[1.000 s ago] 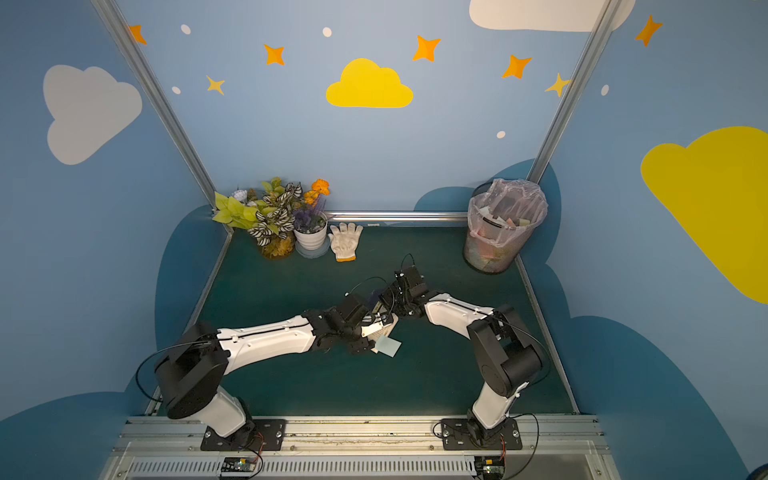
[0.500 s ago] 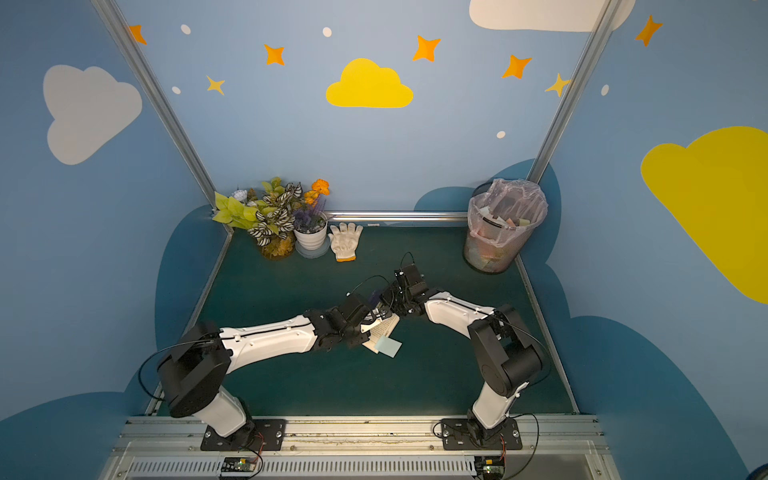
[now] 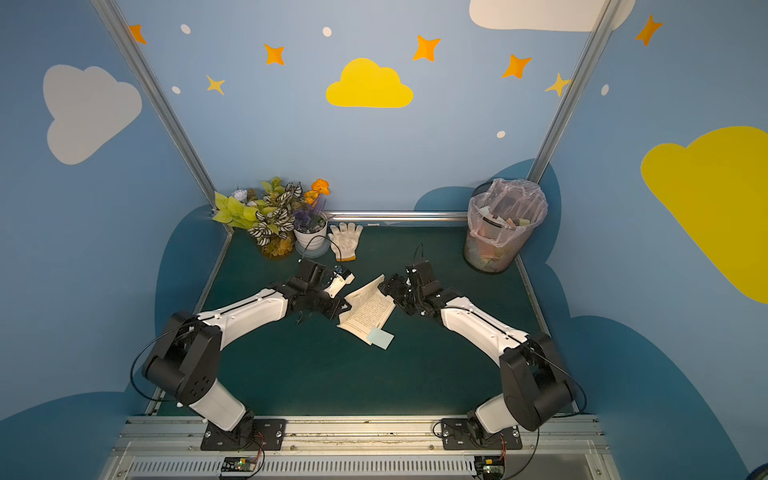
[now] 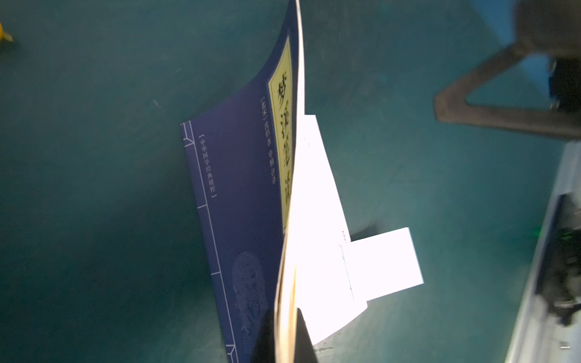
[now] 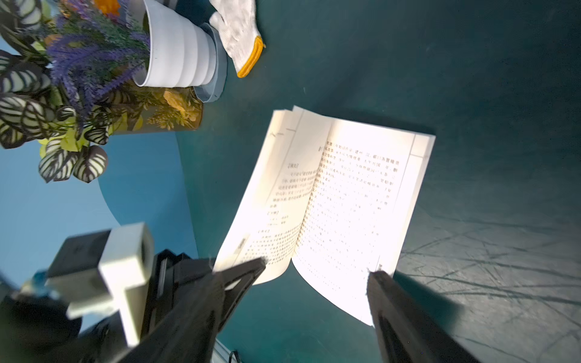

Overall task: Peel off the used sticky note
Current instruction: Turn the page of the book at the center of the board, then tear off the note from the book.

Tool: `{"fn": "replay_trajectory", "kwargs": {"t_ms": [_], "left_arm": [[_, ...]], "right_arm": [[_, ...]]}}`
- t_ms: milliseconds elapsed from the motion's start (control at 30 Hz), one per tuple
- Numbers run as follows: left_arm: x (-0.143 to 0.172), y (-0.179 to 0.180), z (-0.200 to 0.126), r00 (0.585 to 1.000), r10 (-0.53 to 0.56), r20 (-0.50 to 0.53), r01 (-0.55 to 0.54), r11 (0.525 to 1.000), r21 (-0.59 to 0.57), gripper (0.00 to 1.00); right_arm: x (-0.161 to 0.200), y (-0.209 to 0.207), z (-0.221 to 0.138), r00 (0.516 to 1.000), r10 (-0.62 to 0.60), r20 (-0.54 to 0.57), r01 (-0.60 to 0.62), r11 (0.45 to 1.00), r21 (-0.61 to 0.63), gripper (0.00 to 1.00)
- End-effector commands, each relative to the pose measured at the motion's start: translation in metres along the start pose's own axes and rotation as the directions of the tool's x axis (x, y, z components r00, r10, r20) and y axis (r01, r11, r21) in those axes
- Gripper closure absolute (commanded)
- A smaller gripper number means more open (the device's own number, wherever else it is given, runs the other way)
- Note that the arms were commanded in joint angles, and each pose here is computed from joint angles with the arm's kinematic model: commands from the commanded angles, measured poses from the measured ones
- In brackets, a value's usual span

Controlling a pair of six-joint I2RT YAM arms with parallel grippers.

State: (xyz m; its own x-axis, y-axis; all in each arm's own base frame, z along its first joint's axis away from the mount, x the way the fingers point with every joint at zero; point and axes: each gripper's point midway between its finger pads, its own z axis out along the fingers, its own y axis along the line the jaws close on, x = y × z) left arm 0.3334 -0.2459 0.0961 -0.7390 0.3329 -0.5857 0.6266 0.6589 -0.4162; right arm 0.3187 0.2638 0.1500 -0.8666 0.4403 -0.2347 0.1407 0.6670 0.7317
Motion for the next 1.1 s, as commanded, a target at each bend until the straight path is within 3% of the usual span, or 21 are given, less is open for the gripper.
{"fn": "replay_trajectory", "kwargs": {"t_ms": [0, 133, 233, 367, 600, 1067], "left_arm": [[0.006, -0.019, 0.005, 0.981, -0.191, -0.037, 0.194, 0.954, 0.227, 0.97], [0.008, -0.011, 0.008, 0.969, -0.243, -0.041, 0.246, 0.939, 0.241, 0.97], [0.014, -0.007, 0.01, 0.965, -0.259, -0.044, 0.262, 0.937, 0.23, 0.97], [0.02, 0.007, 0.011, 0.954, -0.297, -0.046, 0.3, 0.933, 0.201, 0.97], [0.027, 0.03, 0.013, 0.923, -0.381, -0.047, 0.383, 0.903, 0.193, 0.97], [0.044, 0.051, 0.025, 0.896, -0.438, -0.078, 0.444, 0.883, 0.152, 0.97]], "right_arm": [[0.016, -0.016, 0.006, 0.999, -0.037, 0.001, 0.037, 0.998, 0.059, 0.34], [0.032, -0.017, 0.028, 0.998, -0.049, -0.025, 0.051, 0.996, 0.077, 0.61], [0.039, -0.017, 0.044, 0.997, -0.054, -0.056, 0.058, 0.995, 0.085, 0.64], [0.042, -0.017, 0.051, 0.994, -0.081, -0.079, 0.088, 0.992, 0.091, 0.59], [0.048, -0.047, 0.027, 0.992, -0.094, -0.08, 0.105, 0.983, 0.149, 0.43], [0.077, -0.115, -0.005, 0.993, -0.047, -0.108, 0.073, 0.967, 0.246, 0.36]]}}
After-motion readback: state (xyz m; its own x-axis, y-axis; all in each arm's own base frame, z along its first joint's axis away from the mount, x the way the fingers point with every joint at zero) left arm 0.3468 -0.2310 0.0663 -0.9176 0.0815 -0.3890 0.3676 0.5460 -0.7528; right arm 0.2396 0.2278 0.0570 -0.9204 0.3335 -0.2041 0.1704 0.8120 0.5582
